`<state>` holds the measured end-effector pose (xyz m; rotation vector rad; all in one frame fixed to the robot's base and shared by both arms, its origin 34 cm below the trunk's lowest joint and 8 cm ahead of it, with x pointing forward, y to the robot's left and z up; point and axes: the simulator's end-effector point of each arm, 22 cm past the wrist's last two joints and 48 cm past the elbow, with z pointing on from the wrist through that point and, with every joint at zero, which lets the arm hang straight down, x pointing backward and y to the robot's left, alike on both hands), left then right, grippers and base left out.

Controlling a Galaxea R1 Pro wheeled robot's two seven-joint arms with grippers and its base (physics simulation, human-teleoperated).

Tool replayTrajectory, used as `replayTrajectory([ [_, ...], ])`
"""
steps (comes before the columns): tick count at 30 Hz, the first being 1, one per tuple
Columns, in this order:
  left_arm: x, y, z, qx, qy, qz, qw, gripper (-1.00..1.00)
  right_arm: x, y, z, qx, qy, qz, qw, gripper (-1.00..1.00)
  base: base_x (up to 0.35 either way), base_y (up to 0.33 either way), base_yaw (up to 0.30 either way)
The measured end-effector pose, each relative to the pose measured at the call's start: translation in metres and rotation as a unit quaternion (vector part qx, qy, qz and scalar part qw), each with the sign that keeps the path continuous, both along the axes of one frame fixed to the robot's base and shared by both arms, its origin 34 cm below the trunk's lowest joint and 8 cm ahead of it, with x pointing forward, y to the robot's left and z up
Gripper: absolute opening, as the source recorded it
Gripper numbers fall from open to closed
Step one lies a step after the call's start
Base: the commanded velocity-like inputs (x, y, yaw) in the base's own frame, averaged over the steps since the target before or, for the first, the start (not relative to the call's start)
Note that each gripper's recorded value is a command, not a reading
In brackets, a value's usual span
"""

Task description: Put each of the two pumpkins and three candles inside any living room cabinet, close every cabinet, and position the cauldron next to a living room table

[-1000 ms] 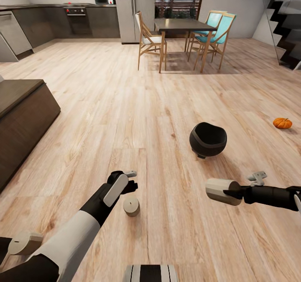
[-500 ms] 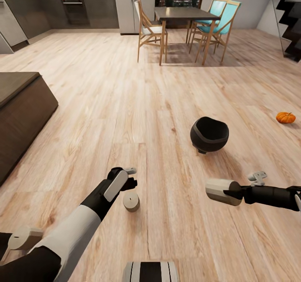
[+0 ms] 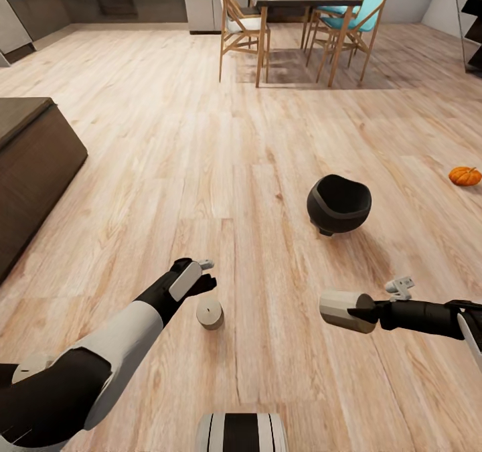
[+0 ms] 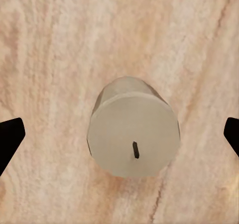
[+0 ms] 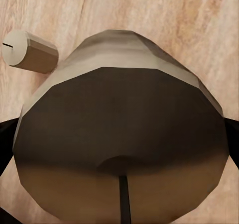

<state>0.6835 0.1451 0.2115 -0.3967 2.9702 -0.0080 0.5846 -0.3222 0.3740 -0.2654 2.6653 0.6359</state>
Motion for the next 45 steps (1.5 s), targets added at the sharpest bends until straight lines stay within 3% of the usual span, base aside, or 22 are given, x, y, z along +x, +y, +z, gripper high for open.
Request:
replayTrajectory([
  [7, 0.013, -0.011, -0.004, -0.006, -0.001, -0.003, 1.0, 1.0, -0.007, 0.008, -0.018, 0.003, 0.02, 0.011, 0.9997, -1.0, 0.0, 0.0, 0.0],
  [19, 0.0, -0.016, -0.032, -0.011, 0.02, -0.005, 0.9997, 1.0, -0.016, 0.011, -0.044, 0.003, 0.046, 0.015, 0.9988, -1.0, 0.0, 0.0, 0.0],
  [25, 0.0, -0.017, -0.032, -0.012, 0.019, -0.006, 0.9997, 1.0, -0.016, 0.011, -0.044, 0.004, 0.046, 0.015, 0.9988, -1.0, 0.0, 0.0, 0.0],
  [38, -0.017, -0.009, -0.063, 0.004, 0.046, -0.004, 0.9989, 1.0, -0.025, 0.011, -0.069, 0.004, 0.07, 0.015, 0.9974, -1.0, 0.0, 0.0, 0.0],
  [45, -0.019, -0.005, -0.063, 0.013, 0.05, -0.002, 0.9987, 1.0, -0.024, 0.011, -0.069, 0.004, 0.07, 0.015, 0.9974, -1.0, 0.0, 0.0, 0.0],
])
